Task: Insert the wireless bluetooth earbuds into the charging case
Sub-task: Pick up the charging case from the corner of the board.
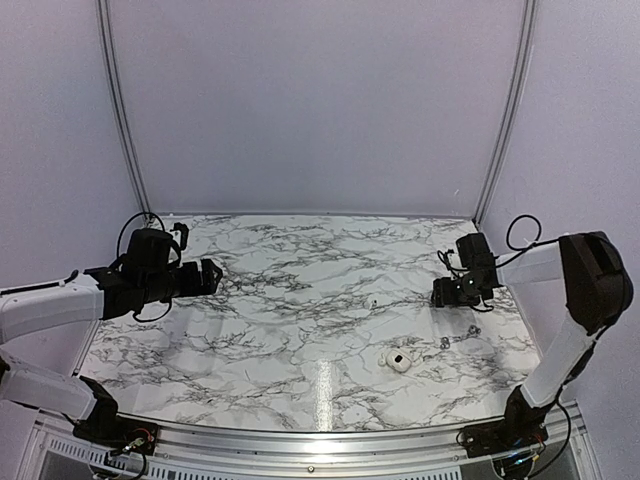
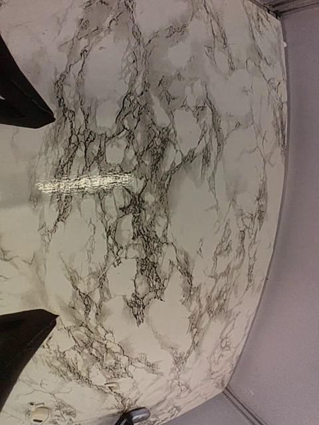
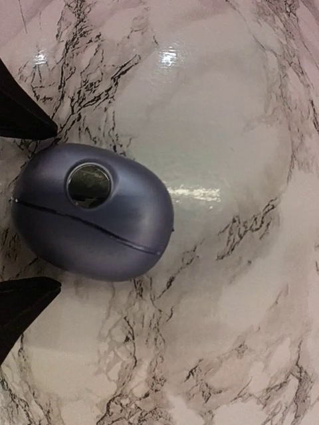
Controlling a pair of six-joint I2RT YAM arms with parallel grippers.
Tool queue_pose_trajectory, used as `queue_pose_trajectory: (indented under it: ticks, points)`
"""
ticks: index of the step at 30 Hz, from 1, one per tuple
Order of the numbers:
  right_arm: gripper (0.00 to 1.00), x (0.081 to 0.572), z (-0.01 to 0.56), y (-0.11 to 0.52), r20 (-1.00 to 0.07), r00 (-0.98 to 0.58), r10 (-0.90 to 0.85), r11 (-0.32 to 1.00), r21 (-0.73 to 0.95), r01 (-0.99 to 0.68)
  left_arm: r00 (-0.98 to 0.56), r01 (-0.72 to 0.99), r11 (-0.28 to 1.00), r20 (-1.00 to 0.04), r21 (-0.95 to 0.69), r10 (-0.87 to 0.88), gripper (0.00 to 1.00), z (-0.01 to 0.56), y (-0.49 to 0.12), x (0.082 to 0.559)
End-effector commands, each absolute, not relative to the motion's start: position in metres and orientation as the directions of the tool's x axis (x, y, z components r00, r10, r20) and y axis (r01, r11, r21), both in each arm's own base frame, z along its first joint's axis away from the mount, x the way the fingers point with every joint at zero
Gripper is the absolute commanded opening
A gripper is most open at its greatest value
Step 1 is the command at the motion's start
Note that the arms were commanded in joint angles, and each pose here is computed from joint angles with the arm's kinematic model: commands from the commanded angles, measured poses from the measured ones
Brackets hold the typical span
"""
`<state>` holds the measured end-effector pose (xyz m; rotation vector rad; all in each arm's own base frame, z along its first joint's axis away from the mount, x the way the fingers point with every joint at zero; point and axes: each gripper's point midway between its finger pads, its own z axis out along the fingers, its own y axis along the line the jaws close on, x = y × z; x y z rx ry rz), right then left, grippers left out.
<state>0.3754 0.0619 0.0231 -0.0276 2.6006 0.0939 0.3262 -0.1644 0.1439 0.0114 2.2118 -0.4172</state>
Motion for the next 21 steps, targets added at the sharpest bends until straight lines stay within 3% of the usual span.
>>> queue_pose_trajectory:
  ticks: [1, 10, 21]
  points:
    - [0.69, 0.399, 0.030, 0.069, -0.550, -0.834, -0.043, 0.998, 0.016, -0.062, -0.611, 0.146, 0.944, -0.778, -0.296, -0.149, 0.99, 0.149, -0.164, 0.329]
    - [0.56, 0.409, 0.023, 0.070, -0.531, -0.843, -0.086, 0.996, -0.030, -0.083, -0.528, 0.214, 0.920, -0.831, -0.328, -0.174, 0.99, 0.174, -0.166, 0.322]
    - [0.46, 0.411, 0.042, 0.078, -0.557, -0.819, -0.138, 0.990, -0.070, -0.119, -0.545, 0.271, 0.902, -0.826, -0.336, -0.144, 0.99, 0.176, -0.174, 0.315]
